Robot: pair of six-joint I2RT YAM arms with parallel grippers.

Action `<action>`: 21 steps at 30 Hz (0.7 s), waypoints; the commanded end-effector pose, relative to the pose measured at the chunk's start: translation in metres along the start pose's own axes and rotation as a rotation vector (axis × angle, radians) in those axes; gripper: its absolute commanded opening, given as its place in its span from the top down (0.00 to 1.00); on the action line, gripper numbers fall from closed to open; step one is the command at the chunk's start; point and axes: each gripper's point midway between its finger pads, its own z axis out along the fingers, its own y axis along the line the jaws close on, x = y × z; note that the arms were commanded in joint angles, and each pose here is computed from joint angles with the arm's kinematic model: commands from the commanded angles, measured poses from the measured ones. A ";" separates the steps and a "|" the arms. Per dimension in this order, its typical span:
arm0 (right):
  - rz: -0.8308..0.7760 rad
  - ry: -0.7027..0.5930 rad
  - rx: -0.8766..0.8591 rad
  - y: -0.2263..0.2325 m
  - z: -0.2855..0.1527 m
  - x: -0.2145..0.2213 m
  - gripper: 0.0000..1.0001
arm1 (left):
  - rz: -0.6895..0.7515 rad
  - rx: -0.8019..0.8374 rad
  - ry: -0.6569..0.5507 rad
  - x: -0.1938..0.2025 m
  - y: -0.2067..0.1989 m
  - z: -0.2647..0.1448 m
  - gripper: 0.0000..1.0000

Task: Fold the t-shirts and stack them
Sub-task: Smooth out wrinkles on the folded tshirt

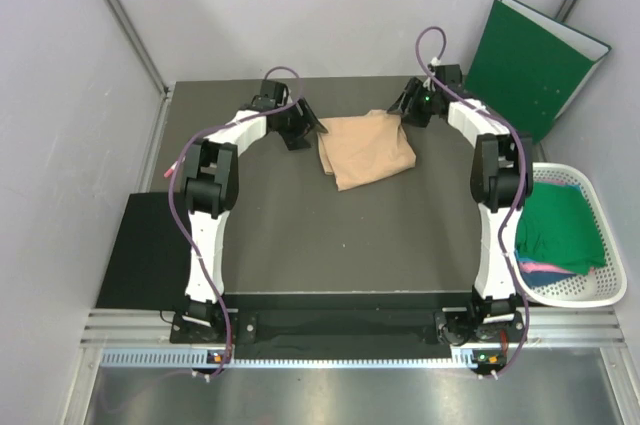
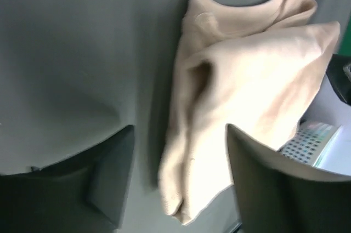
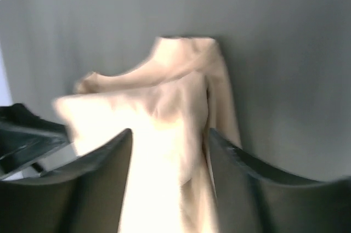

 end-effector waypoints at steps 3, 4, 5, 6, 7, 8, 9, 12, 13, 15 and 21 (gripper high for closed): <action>-0.023 -0.003 0.091 -0.024 0.001 0.008 0.35 | 0.032 -0.006 -0.059 0.000 -0.010 -0.033 0.18; -0.041 -0.023 0.089 -0.019 -0.010 0.003 0.34 | 0.039 0.000 -0.060 0.003 -0.015 -0.039 0.18; -0.037 -0.011 0.110 -0.026 -0.013 0.012 0.34 | 0.036 -0.002 -0.054 0.007 -0.014 -0.041 0.17; -0.041 -0.012 0.114 -0.026 -0.019 0.013 0.33 | 0.023 -0.009 -0.036 0.016 -0.008 -0.039 0.18; -0.046 -0.035 0.111 -0.021 -0.031 0.007 0.34 | 0.027 -0.002 -0.036 0.020 -0.012 -0.043 0.17; -0.033 -0.016 0.127 -0.029 -0.034 0.019 0.33 | 0.025 -0.013 -0.017 0.032 -0.008 -0.041 0.17; -0.028 -0.017 0.130 -0.030 -0.040 0.021 0.33 | 0.027 -0.011 -0.013 0.036 -0.009 -0.040 0.17; -0.021 -0.005 0.140 -0.035 -0.055 0.034 0.32 | 0.031 -0.023 0.028 0.059 -0.007 -0.031 0.17; -0.021 -0.003 0.139 -0.035 -0.059 0.036 0.32 | 0.031 -0.031 0.045 0.066 -0.005 -0.025 0.17; -0.011 0.017 0.144 -0.041 -0.061 0.050 0.32 | 0.041 -0.039 0.069 0.078 -0.006 -0.016 0.17; 0.008 0.064 0.136 -0.048 -0.049 0.070 0.32 | 0.046 -0.088 0.113 0.096 0.004 0.005 0.17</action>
